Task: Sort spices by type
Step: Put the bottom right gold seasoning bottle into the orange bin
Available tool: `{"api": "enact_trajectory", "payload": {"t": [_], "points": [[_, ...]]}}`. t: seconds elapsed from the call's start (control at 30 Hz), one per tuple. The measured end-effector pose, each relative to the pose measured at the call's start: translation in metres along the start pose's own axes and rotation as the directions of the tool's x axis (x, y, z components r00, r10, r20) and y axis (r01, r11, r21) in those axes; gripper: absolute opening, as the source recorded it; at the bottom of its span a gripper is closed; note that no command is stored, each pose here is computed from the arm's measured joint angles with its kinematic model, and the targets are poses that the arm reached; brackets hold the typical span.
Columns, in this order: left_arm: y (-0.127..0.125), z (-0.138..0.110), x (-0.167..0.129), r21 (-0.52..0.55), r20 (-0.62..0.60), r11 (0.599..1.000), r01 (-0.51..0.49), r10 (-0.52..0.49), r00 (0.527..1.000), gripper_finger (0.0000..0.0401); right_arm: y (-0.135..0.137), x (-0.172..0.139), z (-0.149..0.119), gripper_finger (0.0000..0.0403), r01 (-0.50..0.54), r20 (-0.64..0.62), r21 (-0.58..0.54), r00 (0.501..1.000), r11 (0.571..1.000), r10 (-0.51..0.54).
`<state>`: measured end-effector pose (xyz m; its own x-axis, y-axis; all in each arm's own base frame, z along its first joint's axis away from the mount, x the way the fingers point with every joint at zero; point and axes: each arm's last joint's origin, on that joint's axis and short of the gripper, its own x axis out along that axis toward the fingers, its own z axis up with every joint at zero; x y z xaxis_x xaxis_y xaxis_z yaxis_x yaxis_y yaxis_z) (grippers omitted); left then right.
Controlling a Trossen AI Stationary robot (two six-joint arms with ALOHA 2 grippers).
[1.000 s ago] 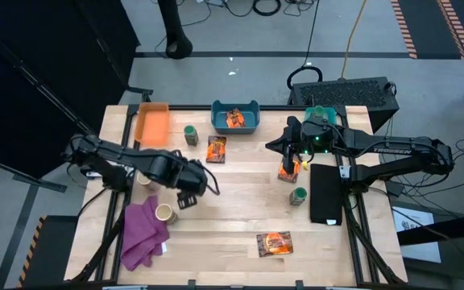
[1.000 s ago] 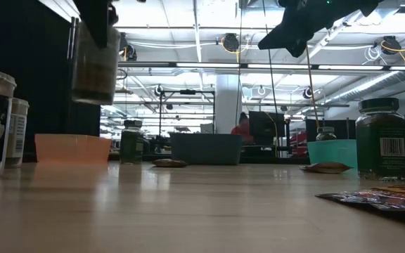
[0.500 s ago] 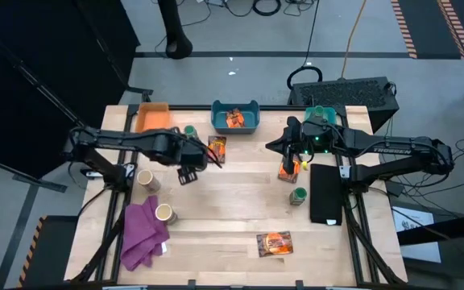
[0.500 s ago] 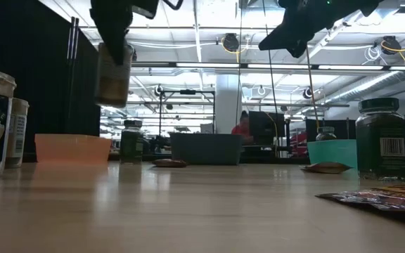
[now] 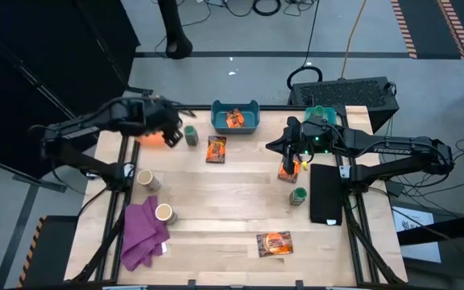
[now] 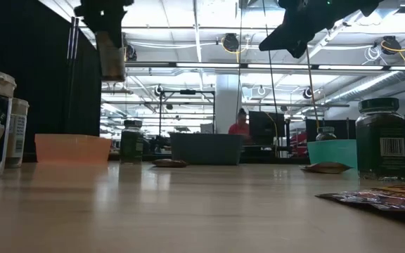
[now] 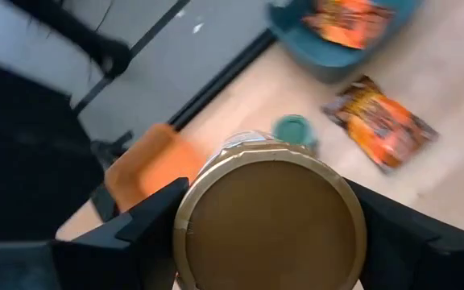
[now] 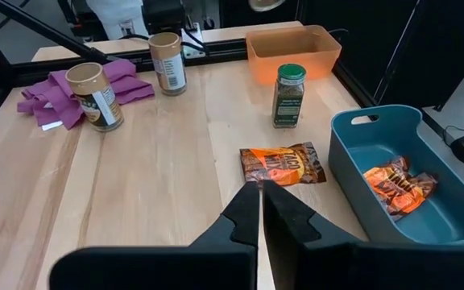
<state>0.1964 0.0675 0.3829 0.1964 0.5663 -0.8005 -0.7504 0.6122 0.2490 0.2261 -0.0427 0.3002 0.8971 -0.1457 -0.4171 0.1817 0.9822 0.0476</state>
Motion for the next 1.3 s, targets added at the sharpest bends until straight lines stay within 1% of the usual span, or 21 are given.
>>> {"api": "enact_trajectory", "payload": {"t": [0.13, 0.23, 0.33, 0.4, 0.5, 0.53, 0.73, 0.87, 1.0, 1.07, 1.2, 1.3], "points": [[0.022, 0.005, 0.013, -0.090, -0.055, 0.995, -0.049, 0.045, 0.998, 0.0278, 0.000, 0.000, 0.001, 0.0000, 0.000, 0.008, 0.000, 1.000, 1.000, 0.000], [0.035, 0.006, 0.027, -0.094, -0.108, 0.994, -0.048, 0.037, 0.993, 0.0278, 0.000, 0.000, 0.001, 0.0000, 0.000, 0.008, -0.001, 1.000, 1.000, 0.000], [0.046, 0.010, 0.041, -0.135, -0.106, 0.989, -0.055, 0.040, 0.994, 0.0278, 0.000, 0.000, 0.001, 0.0000, 0.000, 0.008, -0.005, 1.000, 1.000, 0.000], [0.054, 0.015, 0.048, -0.172, -0.078, 0.985, -0.034, 0.020, 0.997, 0.0278, 0.000, 0.000, 0.001, 0.0000, 0.000, 0.008, -0.017, 1.000, 1.000, 0.000], [0.066, 0.021, 0.057, -0.233, -0.039, 0.972, 0.039, -0.049, 0.998, 0.0278, 0.000, 0.000, 0.001, 0.0000, 0.000, 0.008, -0.020, 1.000, 1.000, 0.000], [0.071, 0.021, 0.060, -0.244, -0.040, 0.969, 0.039, -0.051, 0.998, 0.0278, 0.000, 0.000, 0.001, 0.0000, 0.000, 0.008, -0.019, 1.000, 1.000, 0.000], [0.098, 0.013, 0.074, -0.351, -0.106, 0.934, -0.067, 0.032, 0.994, 0.0278, 0.000, 0.000, 0.000, 0.0000, 0.000, -0.003, -0.003, 1.000, 1.000, 0.000], [0.108, 0.009, 0.083, -0.383, -0.142, 0.919, -0.097, 0.045, 0.989, 0.0278, 0.000, 0.000, 0.000, 0.0000, 0.000, -0.003, 0.000, 1.000, 1.000, 0.000], [0.118, 0.000, 0.100, -0.393, -0.214, 0.909, -0.141, 0.059, 0.975, 0.0278, 0.000, 0.000, 0.000, 0.0000, 0.000, -0.004, 0.000, 1.000, 1.000, 0.000], [0.122, -0.006, 0.109, -0.406, -0.235, 0.904, -0.135, 0.040, 0.971, 0.0278, 0.000, 0.000, 0.000, 0.0000, 0.000, -0.004, 0.000, 1.000, 1.000, 0.000], [0.127, -0.011, 0.127, -0.454, -0.188, 0.889, -0.053, -0.037, 0.981, 0.0278, 0.000, 0.000, 0.000, 0.0000, 0.000, -0.004, 0.000, 1.000, 1.000, 0.000], [0.130, -0.015, 0.135, -0.470, -0.177, 0.881, -0.053, -0.035, 0.984, 0.0278, 0.000, 0.000, 0.000, 0.0000, 0.000, -0.005, 0.000, 1.000, 1.000, 0.000]]}}
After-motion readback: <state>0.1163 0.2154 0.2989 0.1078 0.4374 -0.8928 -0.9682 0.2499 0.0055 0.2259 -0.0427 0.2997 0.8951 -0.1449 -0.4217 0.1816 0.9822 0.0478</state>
